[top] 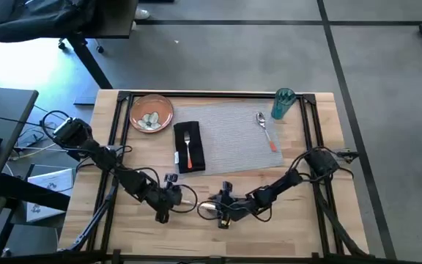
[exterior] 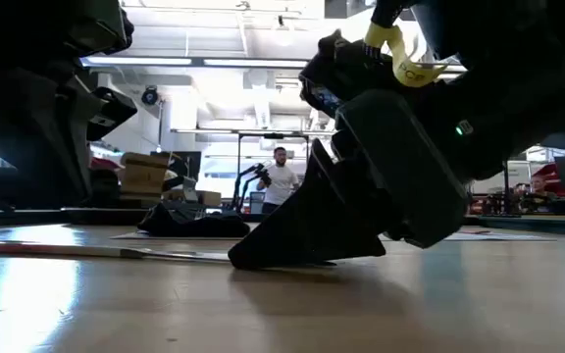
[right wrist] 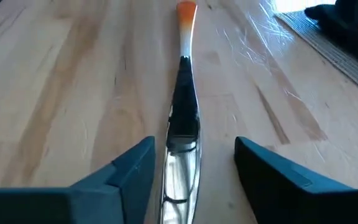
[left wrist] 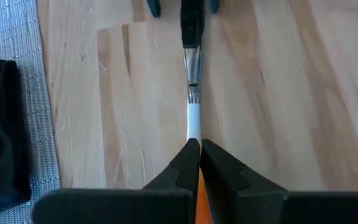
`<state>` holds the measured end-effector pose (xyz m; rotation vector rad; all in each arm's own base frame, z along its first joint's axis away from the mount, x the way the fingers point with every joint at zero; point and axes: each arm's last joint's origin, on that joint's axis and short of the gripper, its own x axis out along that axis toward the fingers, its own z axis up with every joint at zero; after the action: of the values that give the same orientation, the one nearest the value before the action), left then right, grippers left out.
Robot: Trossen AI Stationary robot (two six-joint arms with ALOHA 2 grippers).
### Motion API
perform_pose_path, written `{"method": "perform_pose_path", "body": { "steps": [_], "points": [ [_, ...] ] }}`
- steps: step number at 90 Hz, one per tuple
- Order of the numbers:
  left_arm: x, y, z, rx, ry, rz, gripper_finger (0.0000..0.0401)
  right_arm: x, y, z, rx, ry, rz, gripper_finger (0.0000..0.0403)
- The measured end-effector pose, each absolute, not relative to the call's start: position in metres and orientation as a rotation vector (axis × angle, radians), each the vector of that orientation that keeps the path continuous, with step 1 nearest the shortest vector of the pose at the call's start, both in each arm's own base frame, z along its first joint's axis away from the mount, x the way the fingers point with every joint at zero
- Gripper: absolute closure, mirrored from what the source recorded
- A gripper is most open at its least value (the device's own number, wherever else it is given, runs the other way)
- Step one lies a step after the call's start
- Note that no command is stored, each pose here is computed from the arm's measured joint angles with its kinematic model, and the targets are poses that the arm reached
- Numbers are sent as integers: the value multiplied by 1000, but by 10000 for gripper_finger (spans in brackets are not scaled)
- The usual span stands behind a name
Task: Set table place
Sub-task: Put the orange table knife on the gray table mat beside the orange spoon
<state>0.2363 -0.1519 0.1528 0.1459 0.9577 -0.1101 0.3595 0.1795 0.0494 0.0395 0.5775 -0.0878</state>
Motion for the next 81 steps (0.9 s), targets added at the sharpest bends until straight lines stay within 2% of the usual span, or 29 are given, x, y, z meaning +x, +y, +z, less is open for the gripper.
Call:
{"method": "perform_pose_path", "body": {
  "steps": [15,50,81],
  "points": [
    [236,-152,153,146,958,-109,400,358,182,37,43,580,-98,252],
    [237,-151,153,163,937,-71,400,359,185,34,84,575,-46,389],
    [240,-152,155,150,895,-61,400,361,183,35,86,567,-29,402]
  ]
}}
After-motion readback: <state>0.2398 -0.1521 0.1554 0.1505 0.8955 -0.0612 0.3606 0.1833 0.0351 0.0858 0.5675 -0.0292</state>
